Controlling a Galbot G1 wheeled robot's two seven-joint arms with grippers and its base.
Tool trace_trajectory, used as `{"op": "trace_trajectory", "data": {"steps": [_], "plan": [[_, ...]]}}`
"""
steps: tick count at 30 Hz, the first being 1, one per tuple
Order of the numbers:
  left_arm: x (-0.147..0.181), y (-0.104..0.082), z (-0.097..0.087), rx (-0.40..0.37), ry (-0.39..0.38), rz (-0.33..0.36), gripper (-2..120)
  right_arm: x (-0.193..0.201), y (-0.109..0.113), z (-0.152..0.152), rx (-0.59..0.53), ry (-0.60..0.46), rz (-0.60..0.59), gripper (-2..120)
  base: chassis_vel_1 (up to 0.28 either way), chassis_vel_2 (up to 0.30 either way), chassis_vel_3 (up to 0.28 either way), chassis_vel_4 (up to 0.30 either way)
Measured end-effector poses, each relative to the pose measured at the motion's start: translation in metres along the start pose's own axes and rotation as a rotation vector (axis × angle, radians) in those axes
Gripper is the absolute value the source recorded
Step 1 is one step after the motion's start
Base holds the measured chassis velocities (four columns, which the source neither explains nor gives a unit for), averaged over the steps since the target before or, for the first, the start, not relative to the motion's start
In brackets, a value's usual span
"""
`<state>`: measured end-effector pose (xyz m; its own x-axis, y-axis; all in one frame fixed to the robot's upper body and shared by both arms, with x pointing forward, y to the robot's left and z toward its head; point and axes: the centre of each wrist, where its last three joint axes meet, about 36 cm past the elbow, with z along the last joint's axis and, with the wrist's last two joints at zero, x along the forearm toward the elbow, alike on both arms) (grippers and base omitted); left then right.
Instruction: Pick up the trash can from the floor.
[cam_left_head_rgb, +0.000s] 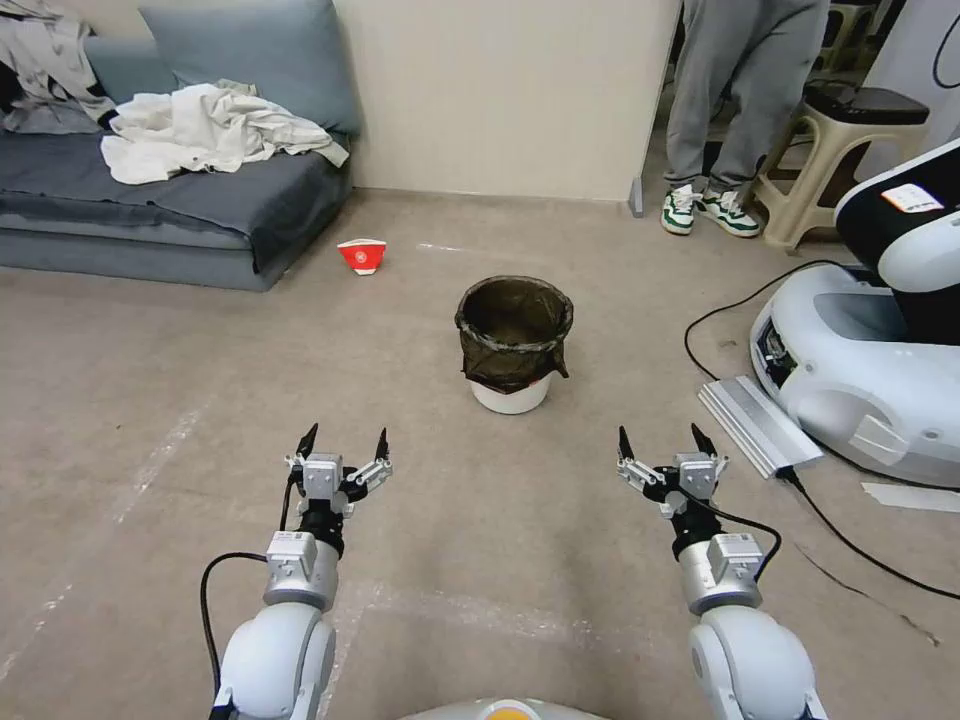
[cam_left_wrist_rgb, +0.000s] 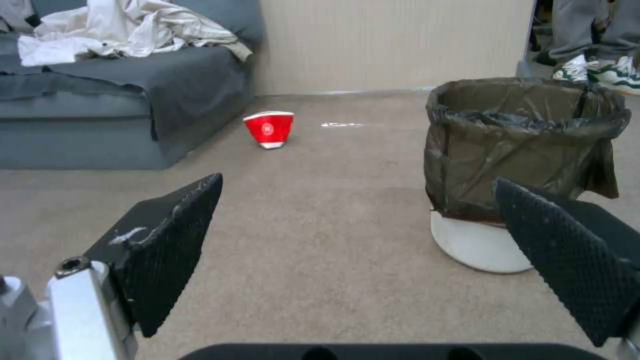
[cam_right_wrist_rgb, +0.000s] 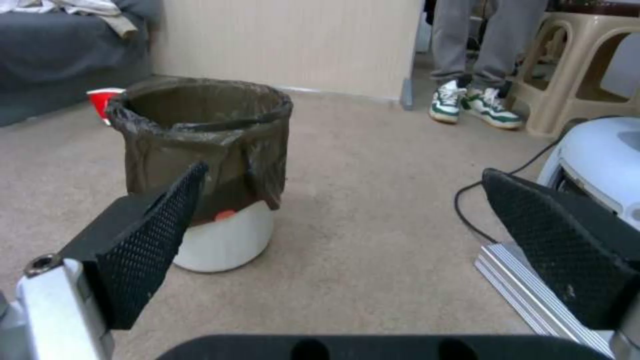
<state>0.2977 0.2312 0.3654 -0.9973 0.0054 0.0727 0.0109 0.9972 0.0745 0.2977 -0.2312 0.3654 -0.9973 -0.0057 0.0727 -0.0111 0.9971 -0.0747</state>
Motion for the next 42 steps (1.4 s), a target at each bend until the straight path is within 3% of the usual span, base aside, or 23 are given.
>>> {"op": "trace_trajectory", "data": {"steps": [19, 21, 25, 26, 29, 31, 33, 34, 42], "plan": [[0.001, 0.0, -0.002, 0.003, -0.001, -0.001, 100, 0.008, -0.003, -0.01, -0.011, 0.003, 0.015, 100, 0.0, 0.0, 0.0, 0.0], [0.003, 0.001, -0.007, 0.011, 0.002, -0.001, 100, 0.014, -0.006, -0.016, -0.019, 0.006, 0.025, 100, 0.0, 0.0, 0.0, 0.0], [0.02, 0.009, -0.044, 0.078, 0.028, -0.003, 100, 0.042, -0.017, -0.052, -0.052, 0.019, 0.07, 100, 0.0, 0.0, 0.0, 0.0], [0.02, 0.009, -0.044, 0.078, 0.028, -0.003, 100, 0.042, -0.017, -0.052, -0.052, 0.019, 0.07, 100, 0.0, 0.0, 0.0, 0.0], [0.037, 0.015, -0.076, 0.134, 0.051, 0.01, 100, 0.063, -0.024, -0.079, -0.07, 0.028, 0.099, 100, 0.0, 0.0, 0.0, 0.0], [0.043, 0.016, -0.086, 0.15, 0.057, 0.017, 100, 0.07, -0.026, -0.088, -0.074, 0.03, 0.107, 100, 0.0, 0.0, 0.0, 0.0], [0.044, 0.016, -0.089, 0.154, 0.055, 0.02, 100, 0.072, -0.027, -0.09, -0.077, 0.027, 0.108, 100, 0.0, 0.0, 0.0, 0.0], [0.054, 0.018, -0.094, 0.17, 0.027, 0.035, 100, 0.084, -0.029, -0.089, -0.111, -0.047, 0.1, 100, 0.0, 0.0, 0.0, 0.0], [0.056, 0.019, -0.086, 0.173, 0.0, 0.038, 100, 0.084, -0.026, -0.079, -0.137, -0.112, 0.08, 100, 0.0, 0.0, 0.0, 0.0]]}}
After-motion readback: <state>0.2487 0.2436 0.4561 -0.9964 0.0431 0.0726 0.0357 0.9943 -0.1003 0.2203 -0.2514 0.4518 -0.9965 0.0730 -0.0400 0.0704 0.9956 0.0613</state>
